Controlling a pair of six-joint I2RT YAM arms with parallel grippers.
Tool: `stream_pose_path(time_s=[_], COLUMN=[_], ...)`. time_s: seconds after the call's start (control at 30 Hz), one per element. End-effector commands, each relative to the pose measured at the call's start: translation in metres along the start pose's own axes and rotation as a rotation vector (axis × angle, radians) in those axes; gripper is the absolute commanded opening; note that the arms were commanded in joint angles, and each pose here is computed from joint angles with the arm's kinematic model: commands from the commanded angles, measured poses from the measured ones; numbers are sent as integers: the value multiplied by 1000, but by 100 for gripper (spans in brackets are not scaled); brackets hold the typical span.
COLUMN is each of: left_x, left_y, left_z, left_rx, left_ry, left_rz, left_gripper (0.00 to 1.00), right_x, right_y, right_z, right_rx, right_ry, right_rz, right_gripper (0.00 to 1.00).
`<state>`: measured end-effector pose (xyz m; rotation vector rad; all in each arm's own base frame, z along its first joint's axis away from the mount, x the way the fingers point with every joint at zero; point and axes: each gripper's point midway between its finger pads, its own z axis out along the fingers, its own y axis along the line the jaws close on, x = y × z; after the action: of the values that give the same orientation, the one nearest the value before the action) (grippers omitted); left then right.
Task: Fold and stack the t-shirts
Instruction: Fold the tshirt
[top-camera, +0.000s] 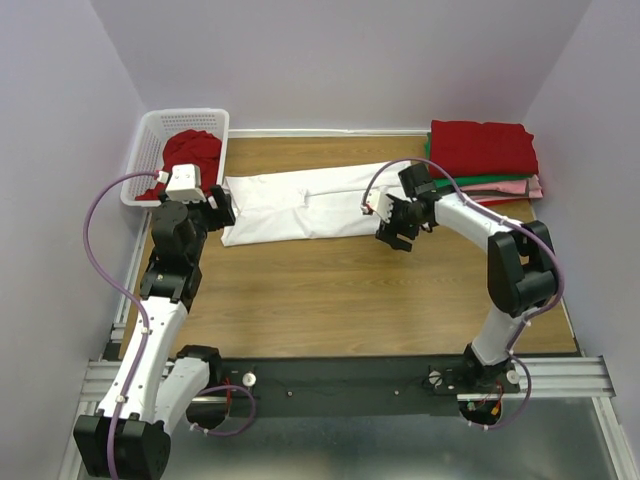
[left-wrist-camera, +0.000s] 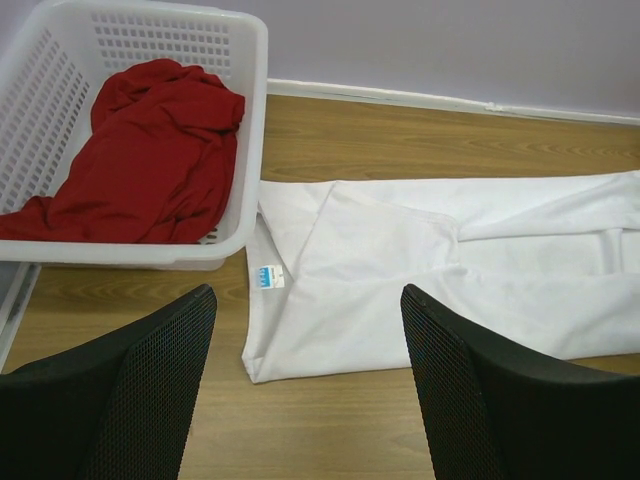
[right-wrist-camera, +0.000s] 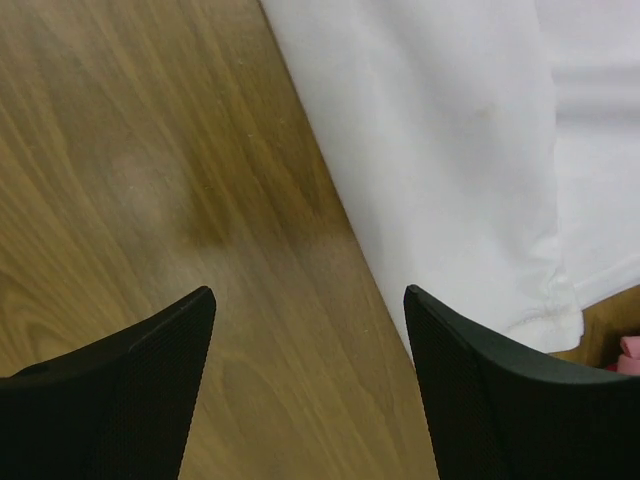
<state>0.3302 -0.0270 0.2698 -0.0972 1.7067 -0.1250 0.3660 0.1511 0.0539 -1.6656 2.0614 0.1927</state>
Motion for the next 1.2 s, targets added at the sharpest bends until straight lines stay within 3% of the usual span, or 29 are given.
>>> stream_pose_path(time_s=[0.0,0.3,0.4,0.7,0.73,0.87,1.17], left_x=[-9,-9,-9,-11,-11,-12,-15], left_y=[-5,-8,-8,-9,-9,-11,-12], left_z=[-4,-3,-3,-4,-4,-5,-7], left_rx=[27,46,47,51,52,59,66], left_ry=[-33,-31,-33,-40,-38,-45,-54], left_rz=[-8,-7,-7,-7,-5,-7,-7], left_gripper=[82,82,82,82,82,82,82], right_x=[6,21,25,40,40,47,54], right_y=[-25,-47,-45,-6,-3,20,61], right_z=[7,33,38,38,34,28,-1], right_rx=[107,153,144,45,44,-16,-83], right_ry=[53,134,145,141,136,131,111], right_rz=[-14,43,52,4,1,-14,-20], right_gripper=[82,75,66,25,16,2,0])
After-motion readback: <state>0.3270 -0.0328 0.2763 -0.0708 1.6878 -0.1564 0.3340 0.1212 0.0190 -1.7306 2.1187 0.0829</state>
